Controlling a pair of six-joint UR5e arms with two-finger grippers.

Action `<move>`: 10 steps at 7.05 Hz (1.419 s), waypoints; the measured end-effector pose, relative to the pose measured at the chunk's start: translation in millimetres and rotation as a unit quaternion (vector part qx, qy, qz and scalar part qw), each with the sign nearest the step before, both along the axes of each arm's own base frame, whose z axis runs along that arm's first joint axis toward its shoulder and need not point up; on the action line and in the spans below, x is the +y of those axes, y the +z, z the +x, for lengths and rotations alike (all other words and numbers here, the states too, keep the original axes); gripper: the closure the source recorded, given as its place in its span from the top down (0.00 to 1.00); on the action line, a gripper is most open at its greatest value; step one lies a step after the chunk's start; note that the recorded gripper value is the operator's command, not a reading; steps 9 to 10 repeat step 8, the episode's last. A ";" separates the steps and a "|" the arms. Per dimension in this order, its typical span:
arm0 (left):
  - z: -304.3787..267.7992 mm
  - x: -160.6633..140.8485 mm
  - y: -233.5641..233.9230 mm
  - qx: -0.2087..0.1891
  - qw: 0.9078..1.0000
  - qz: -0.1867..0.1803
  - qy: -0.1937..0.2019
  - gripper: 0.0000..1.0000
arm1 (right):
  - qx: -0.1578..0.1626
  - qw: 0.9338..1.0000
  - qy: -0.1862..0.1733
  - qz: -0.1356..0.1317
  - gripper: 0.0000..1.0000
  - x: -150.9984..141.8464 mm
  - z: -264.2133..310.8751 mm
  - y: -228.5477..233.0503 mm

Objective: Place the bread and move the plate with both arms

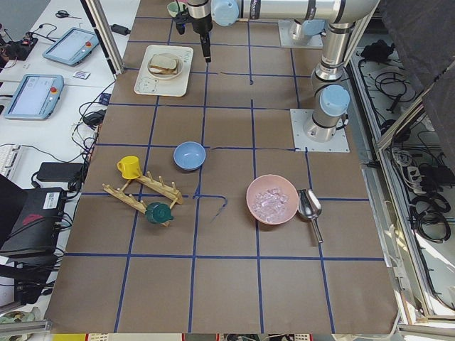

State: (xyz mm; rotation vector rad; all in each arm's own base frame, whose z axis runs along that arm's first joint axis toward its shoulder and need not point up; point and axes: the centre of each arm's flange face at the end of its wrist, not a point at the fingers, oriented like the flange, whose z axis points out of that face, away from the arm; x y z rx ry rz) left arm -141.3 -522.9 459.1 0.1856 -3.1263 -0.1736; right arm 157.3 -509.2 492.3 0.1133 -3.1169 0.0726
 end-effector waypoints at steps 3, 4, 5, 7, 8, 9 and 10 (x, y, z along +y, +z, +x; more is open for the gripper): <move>3.8 42.1 -10.5 0.000 1.000 -0.024 -0.002 1.00 | 0.001 1.000 0.003 -0.005 1.00 -1.7 -0.2 -0.4; 4.8 46.4 -10.9 0.000 1.000 -0.029 -0.004 1.00 | 0.002 1.000 0.004 -0.005 1.00 -1.8 -0.3 -0.4; 5.4 48.9 -10.1 0.001 0.999 -0.031 -0.010 1.00 | 0.004 1.000 0.003 -0.006 1.00 -2.1 -1.2 -0.4; 6.5 54.4 -9.1 0.002 0.999 -0.032 -0.020 1.00 | 0.002 1.000 0.002 -0.006 1.00 -2.2 -1.8 -0.2; 7.1 57.7 -7.0 0.001 0.999 -0.034 -0.022 1.00 | 0.003 1.000 0.002 -0.006 1.00 -2.3 -2.3 -0.2; 7.1 57.7 -7.0 0.001 0.999 -0.034 -0.022 1.00 | 0.003 1.000 0.002 -0.006 1.00 -2.3 -2.3 -0.2; 7.1 57.7 -7.0 0.001 0.999 -0.034 -0.022 1.00 | 0.003 1.000 0.002 -0.006 1.00 -2.3 -2.3 -0.2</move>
